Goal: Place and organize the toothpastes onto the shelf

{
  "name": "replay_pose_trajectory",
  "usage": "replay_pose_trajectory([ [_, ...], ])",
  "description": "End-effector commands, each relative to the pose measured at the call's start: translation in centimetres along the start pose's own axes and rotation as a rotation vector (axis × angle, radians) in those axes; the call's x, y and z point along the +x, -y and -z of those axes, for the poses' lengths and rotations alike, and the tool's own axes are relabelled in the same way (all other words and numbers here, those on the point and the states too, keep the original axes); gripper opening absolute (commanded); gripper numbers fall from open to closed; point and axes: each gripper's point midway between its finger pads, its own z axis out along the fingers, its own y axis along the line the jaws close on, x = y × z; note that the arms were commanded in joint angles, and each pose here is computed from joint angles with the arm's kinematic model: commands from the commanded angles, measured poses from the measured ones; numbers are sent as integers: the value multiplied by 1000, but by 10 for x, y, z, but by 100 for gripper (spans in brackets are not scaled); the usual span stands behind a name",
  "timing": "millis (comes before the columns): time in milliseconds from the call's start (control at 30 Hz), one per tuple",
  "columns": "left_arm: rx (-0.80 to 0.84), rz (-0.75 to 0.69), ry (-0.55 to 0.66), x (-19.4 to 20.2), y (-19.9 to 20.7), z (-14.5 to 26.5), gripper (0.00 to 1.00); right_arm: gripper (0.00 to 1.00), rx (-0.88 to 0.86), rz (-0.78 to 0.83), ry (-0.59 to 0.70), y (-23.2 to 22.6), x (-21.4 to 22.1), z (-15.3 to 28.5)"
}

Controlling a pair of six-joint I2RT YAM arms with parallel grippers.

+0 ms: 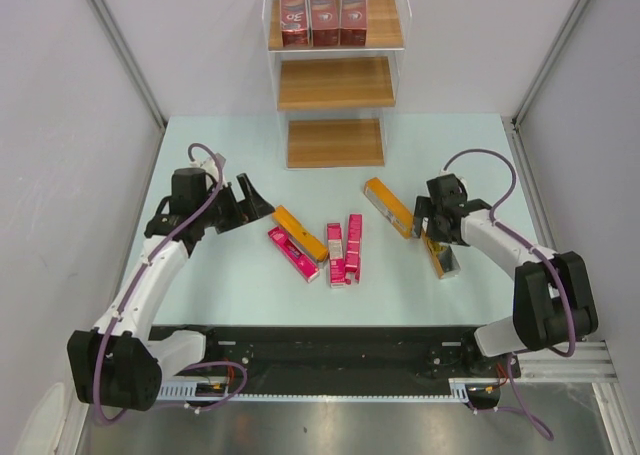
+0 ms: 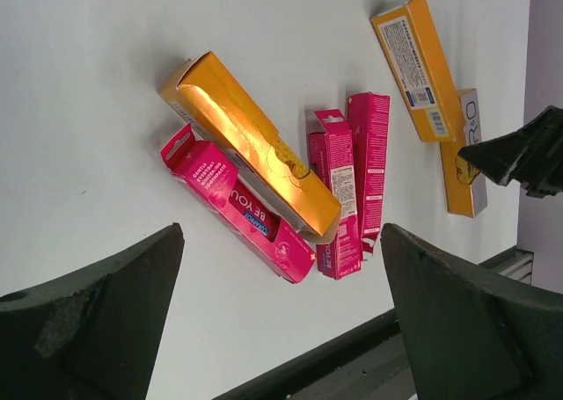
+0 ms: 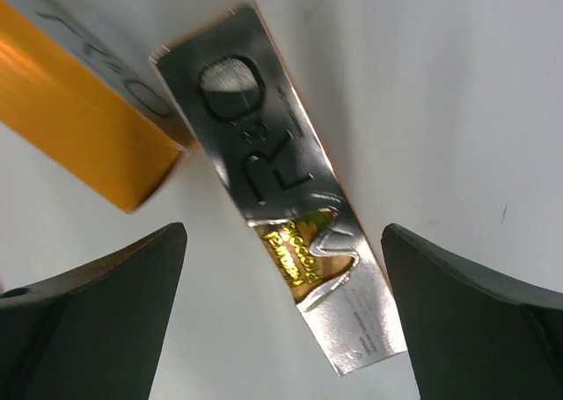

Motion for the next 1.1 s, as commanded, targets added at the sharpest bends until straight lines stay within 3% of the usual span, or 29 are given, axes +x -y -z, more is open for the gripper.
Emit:
replay_pose_trajectory([
  [0,59,-32,37,-14,17,2,100,99,41,-32,-60,18,18,-6],
  [333,62,-30,34,-12,18,2,100,87,-30,-78,-190,17,49,-27],
  [367,63,-31,37,-12,19,3,100,81,-51,-79,-214,14,55,-29],
  [400,65,-32,39,-13,19,3,100,64,-55,-74,-230,13,60,-31],
  [500,66,-31,38,-12,20,4,100,61,-78,-68,-268,10,71,-33],
  [667,71,-29,47,-15,22,6,100,34,-91,-63,-266,8,75,-28],
  [933,101,-25,44,-15,29,8,100,30,-136,-76,-77,2,27,5],
  [1067,149,-25,47,-15,38,10,100,29,-142,18,7,-18,2,30],
])
